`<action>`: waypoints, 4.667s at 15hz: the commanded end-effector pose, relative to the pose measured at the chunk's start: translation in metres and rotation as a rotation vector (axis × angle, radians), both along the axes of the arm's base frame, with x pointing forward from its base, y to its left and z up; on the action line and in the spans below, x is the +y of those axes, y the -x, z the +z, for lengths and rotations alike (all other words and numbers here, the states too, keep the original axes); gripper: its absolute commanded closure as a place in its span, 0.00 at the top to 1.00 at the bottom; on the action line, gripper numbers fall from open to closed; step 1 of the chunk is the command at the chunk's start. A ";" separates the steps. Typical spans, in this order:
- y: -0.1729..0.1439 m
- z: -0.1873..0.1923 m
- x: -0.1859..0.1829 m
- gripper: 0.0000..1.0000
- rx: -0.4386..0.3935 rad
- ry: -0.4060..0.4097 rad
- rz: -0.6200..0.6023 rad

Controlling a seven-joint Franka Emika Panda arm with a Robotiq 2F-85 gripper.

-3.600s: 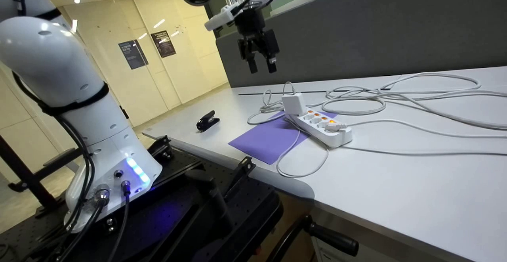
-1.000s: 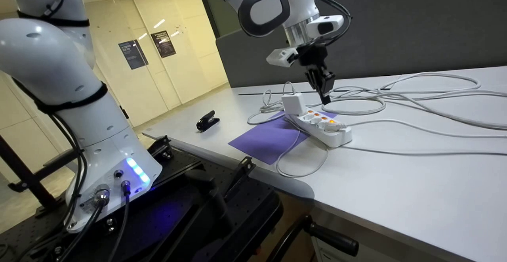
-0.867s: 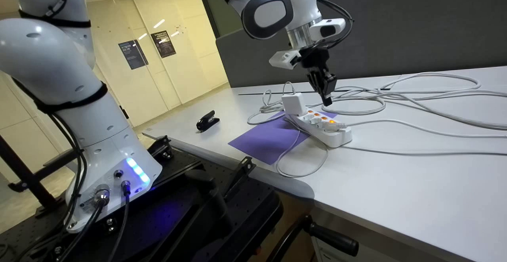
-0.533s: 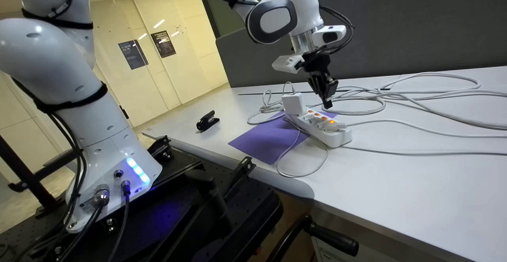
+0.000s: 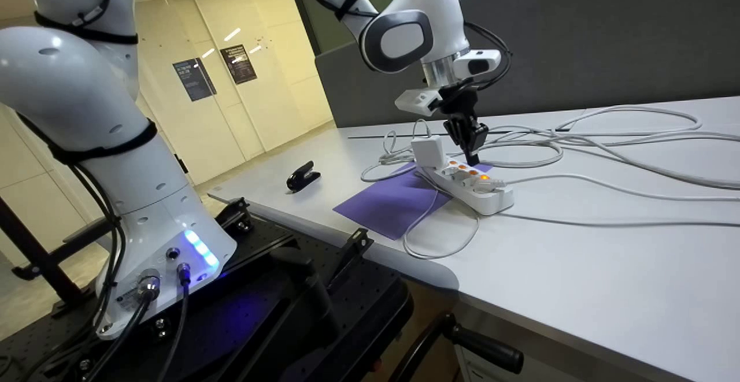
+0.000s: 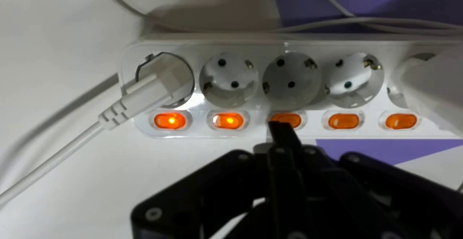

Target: Turn on the third switch from the right

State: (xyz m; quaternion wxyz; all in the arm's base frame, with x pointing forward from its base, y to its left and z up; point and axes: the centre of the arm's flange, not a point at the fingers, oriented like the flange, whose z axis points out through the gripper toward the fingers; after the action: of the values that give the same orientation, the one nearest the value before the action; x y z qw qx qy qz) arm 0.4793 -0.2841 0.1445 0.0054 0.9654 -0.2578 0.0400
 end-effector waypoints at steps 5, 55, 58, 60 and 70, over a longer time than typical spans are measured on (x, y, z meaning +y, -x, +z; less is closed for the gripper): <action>-0.006 -0.006 0.000 0.00 -0.002 -0.022 -0.009; -0.001 -0.066 -0.046 0.00 0.047 -0.269 -0.083; 0.001 -0.063 -0.048 0.00 0.041 -0.268 -0.085; 0.002 -0.059 -0.046 0.00 0.040 -0.280 -0.051; 0.024 -0.064 -0.073 0.00 0.026 -0.449 0.126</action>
State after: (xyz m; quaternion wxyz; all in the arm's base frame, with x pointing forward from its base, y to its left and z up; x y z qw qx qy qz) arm 0.4747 -0.3453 0.1125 -0.1680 0.9597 -0.2253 0.0000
